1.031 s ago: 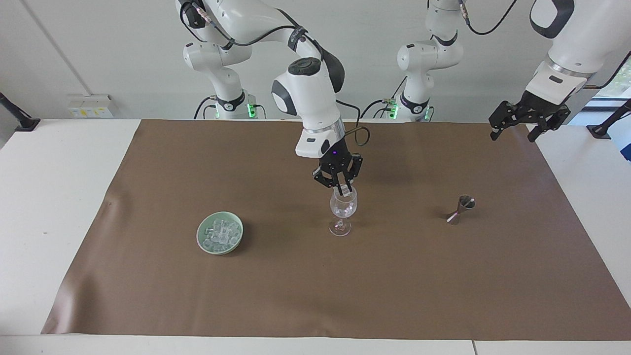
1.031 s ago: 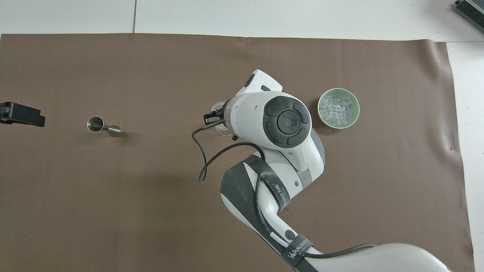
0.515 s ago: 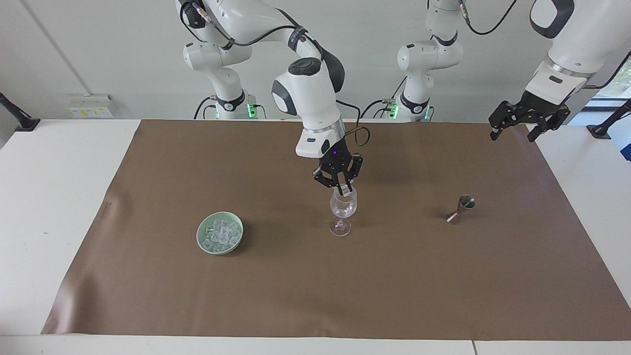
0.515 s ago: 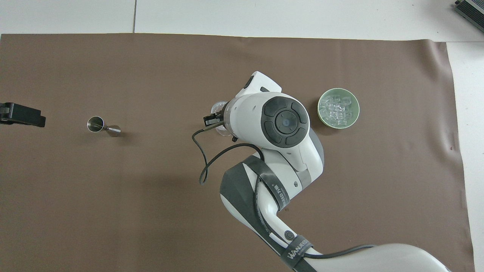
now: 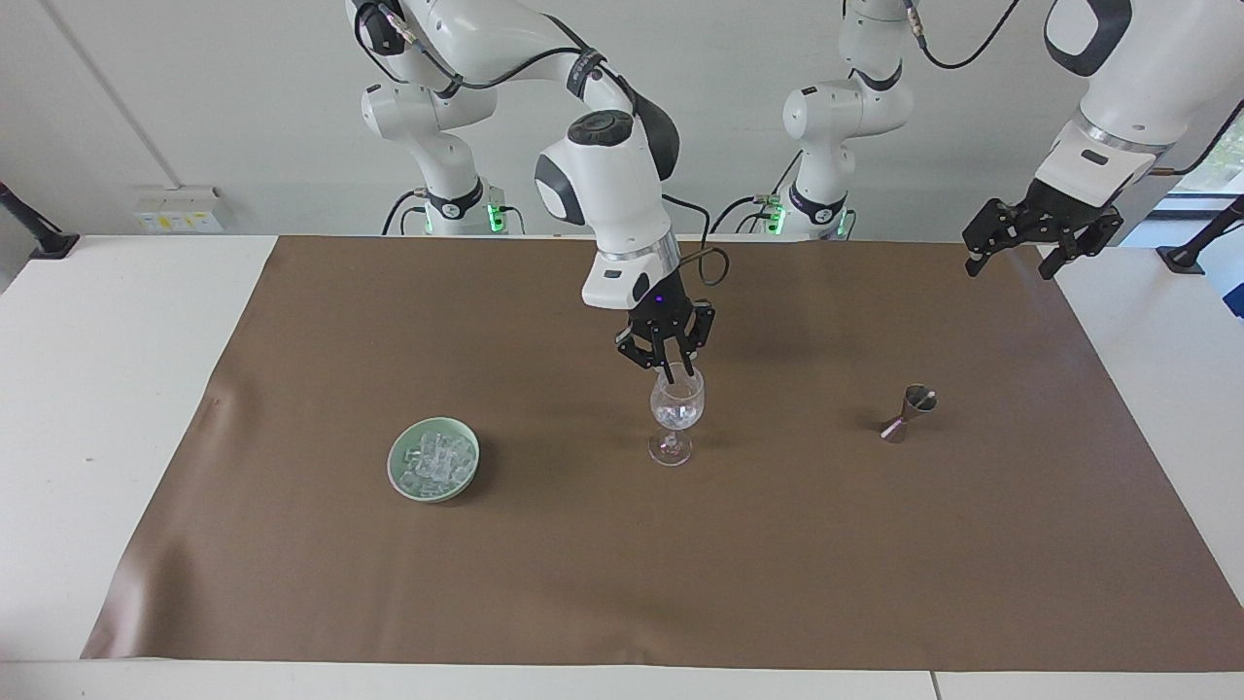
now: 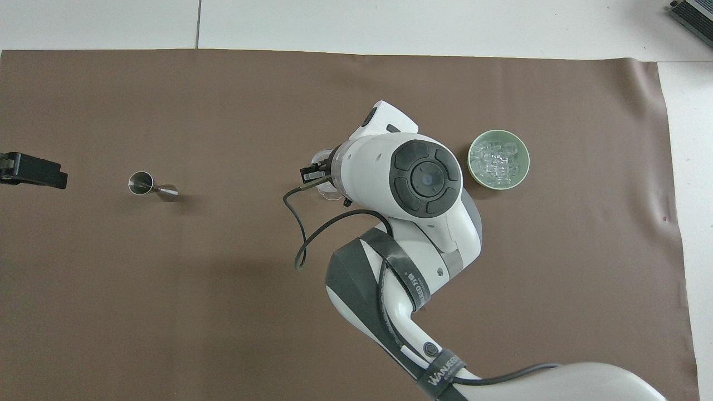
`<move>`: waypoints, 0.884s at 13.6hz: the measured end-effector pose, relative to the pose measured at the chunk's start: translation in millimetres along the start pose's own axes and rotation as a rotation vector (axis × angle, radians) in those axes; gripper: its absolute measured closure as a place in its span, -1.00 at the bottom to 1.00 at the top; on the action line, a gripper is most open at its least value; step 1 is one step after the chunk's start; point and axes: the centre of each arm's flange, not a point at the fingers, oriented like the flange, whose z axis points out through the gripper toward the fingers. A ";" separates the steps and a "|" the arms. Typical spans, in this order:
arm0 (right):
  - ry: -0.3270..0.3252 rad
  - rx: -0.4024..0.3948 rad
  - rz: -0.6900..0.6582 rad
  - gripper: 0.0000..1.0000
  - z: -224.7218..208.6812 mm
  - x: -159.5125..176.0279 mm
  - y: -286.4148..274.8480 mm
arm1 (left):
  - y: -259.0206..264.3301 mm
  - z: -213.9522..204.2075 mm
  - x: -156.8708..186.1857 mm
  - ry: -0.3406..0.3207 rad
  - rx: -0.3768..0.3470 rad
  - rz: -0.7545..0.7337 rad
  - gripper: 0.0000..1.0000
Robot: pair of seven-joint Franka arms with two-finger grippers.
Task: Pour wine and add ice with both arms
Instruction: 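Carry the bowl back and set it down with the right gripper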
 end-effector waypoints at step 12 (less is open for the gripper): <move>-0.166 -0.197 0.099 -0.80 -158.3 7.1 202.9 | 3.8 -20.6 -14.2 0.020 0.007 0.001 -1.00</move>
